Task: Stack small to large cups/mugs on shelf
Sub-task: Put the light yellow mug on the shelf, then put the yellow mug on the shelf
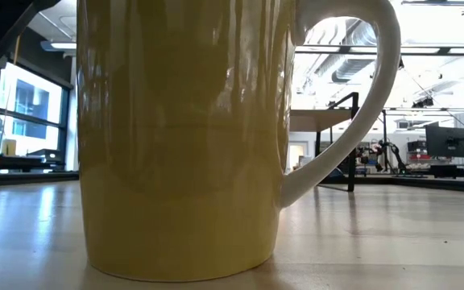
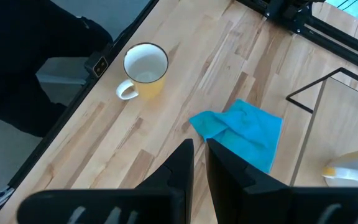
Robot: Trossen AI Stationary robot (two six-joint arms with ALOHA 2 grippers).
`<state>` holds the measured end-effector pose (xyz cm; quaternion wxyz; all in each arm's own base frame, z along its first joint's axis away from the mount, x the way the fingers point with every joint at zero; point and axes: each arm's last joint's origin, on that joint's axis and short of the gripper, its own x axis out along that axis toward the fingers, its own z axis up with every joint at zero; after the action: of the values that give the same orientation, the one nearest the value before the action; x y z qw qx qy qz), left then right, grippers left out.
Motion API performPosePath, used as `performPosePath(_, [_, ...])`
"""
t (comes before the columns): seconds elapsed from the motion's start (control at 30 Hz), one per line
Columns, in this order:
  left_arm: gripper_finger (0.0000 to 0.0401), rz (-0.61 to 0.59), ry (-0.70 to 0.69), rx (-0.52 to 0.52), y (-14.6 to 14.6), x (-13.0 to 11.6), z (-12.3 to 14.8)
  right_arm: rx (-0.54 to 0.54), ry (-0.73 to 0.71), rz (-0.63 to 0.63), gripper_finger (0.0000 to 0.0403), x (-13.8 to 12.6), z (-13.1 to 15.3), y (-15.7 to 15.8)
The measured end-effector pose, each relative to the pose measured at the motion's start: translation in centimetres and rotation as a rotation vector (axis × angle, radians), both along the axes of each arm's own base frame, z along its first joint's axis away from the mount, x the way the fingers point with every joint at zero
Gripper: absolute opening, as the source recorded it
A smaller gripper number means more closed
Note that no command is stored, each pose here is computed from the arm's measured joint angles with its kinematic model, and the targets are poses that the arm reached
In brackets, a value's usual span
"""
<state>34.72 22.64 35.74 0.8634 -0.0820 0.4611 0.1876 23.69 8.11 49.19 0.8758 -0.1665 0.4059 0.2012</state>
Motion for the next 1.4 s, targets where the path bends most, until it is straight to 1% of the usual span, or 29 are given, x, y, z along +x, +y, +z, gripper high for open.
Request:
performPosePath(0.17, [0.0129, 0.011, -0.003, 0.021, 0.1, 0.1, 0.1, 0.0, 0.0, 0.0, 0.0033, 0.0, 0.0, 0.0])
performPosePath(0.5, [0.0135, 0.017, 0.005, 0.026, -0.1, -0.3, 0.4, 0.003, 0.005, -0.006, 0.0033, 0.0, 0.0, 0.0])
performPosePath(0.7, [0.0141, 0.026, -0.018, 0.037, -0.5, -0.9, 2.4, 0.003, 0.005, -0.005, 0.0033, 0.0, 0.0, 0.0])
performPosePath(0.8, [0.0139, 0.027, -0.028, 0.015, -1.0, -1.5, 3.7, 0.003, 0.005, -0.006, 0.0033, 0.0, 0.0, 0.0])
performPosePath(0.9, [0.0139, 0.017, -0.012, -0.021, -1.9, -1.8, 4.2, 0.003, 0.005, -0.005, 0.0033, 0.0, 0.0, 0.0])
performPosePath(1.03, [0.0139, -0.011, 0.065, -0.085, -3.9, -2.0, 4.5, 0.003, 0.005, -0.005, 0.0033, 0.0, 0.0, 0.0])
performPosePath(1.2, [0.0139, -0.066, 0.125, -0.119, -6.5, -1.6, 4.5, 0.003, 0.005, -0.006, 0.0033, 0.0, 0.0, 0.0])
performPosePath(1.4, [0.0138, -0.125, 0.146, -0.141, -10.2, -1.7, 5.4, 0.03, 0.014, -0.041, 0.0033, 0.0, 0.0, 0.0])
